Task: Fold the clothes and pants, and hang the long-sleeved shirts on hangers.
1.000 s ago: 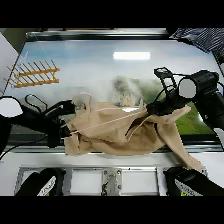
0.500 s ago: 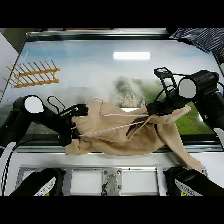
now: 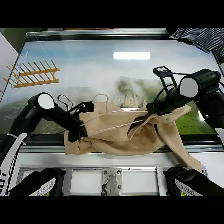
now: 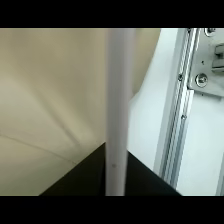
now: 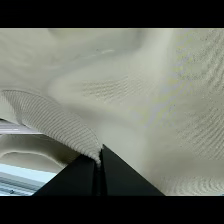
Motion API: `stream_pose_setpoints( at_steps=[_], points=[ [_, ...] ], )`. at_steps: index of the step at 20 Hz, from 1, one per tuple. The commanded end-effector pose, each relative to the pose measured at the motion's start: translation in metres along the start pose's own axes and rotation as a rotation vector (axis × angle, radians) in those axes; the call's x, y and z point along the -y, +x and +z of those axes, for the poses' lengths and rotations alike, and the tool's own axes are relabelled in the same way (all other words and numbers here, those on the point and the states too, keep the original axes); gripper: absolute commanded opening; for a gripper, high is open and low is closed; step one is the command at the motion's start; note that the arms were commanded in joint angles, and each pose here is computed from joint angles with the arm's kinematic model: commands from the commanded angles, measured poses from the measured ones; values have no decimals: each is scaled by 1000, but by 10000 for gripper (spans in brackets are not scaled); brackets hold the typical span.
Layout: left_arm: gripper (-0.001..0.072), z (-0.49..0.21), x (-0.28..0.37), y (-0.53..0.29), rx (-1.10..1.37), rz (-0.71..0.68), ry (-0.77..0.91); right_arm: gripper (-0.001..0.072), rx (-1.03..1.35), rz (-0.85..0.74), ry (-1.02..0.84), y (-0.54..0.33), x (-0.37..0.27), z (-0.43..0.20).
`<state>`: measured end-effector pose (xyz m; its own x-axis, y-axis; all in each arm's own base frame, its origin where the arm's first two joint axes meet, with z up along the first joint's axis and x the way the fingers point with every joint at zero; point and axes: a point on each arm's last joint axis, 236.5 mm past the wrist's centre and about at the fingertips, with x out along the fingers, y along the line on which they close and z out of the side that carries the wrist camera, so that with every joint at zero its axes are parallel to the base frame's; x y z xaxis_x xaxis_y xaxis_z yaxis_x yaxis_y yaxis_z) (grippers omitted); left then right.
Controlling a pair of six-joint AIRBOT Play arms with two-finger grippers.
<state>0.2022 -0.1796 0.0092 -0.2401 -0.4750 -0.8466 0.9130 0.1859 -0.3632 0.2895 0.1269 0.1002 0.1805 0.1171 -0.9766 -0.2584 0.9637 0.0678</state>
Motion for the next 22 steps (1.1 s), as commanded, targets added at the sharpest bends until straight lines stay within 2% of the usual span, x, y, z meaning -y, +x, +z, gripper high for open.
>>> stream_pose_setpoints(
  at_steps=[1, 10, 14, 22],
  points=[
    [18, 18, -10, 4, 57, 37, 27, 32, 19, -21, -43, -26, 4, 3],
    [18, 61, -16, -24, 171, 101, 104, 32, 121, -17, -47, -69, 2, 21],
    [19, 65, -6, -17, 154, 77, 156, 32, 217, -2, -49, -71, -3, 45],
    [19, 74, 5, -9, 147, 68, 223, 32, 259, 166, -159, -75, -62, 50]
  ],
)
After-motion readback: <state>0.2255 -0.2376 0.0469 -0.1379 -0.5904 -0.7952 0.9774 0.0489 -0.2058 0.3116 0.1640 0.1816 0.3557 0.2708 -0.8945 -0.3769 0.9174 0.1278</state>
